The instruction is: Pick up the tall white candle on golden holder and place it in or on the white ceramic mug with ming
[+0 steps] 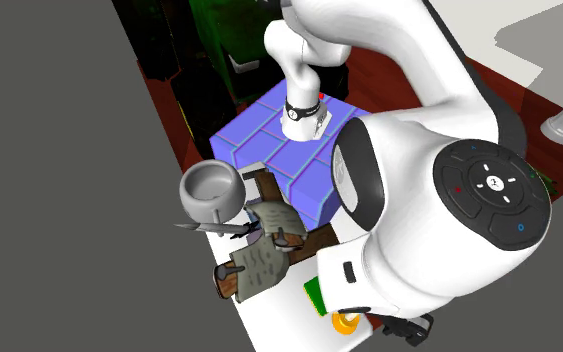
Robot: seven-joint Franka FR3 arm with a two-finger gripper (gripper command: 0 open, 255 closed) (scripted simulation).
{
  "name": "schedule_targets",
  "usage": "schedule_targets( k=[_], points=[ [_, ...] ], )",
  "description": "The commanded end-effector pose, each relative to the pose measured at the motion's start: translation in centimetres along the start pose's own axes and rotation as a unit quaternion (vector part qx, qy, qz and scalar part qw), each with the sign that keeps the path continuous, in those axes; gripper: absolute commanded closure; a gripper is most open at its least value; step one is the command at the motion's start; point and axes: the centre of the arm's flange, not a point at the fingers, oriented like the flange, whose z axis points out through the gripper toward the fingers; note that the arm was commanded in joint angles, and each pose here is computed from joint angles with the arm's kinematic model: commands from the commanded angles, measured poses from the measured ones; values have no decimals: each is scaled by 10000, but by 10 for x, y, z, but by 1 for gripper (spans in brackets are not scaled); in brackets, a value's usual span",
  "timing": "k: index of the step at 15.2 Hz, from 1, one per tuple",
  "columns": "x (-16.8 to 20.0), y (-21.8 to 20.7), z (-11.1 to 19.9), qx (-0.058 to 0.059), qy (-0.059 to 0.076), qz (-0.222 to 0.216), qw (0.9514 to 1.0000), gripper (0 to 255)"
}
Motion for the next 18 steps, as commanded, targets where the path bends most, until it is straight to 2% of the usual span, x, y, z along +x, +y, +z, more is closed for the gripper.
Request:
schedule_targets(
  k=[1,4,11,12,18],
  points=[
    [1,0,11,1,2,1,10000,0],
    [1,0,24,2,2,1,10000,0],
    [1,0,24,1,2,1,10000,0],
    [1,0,24,1,2,1,10000,255],
    [1,0,24,1,2,1,10000,255]
  ],
)
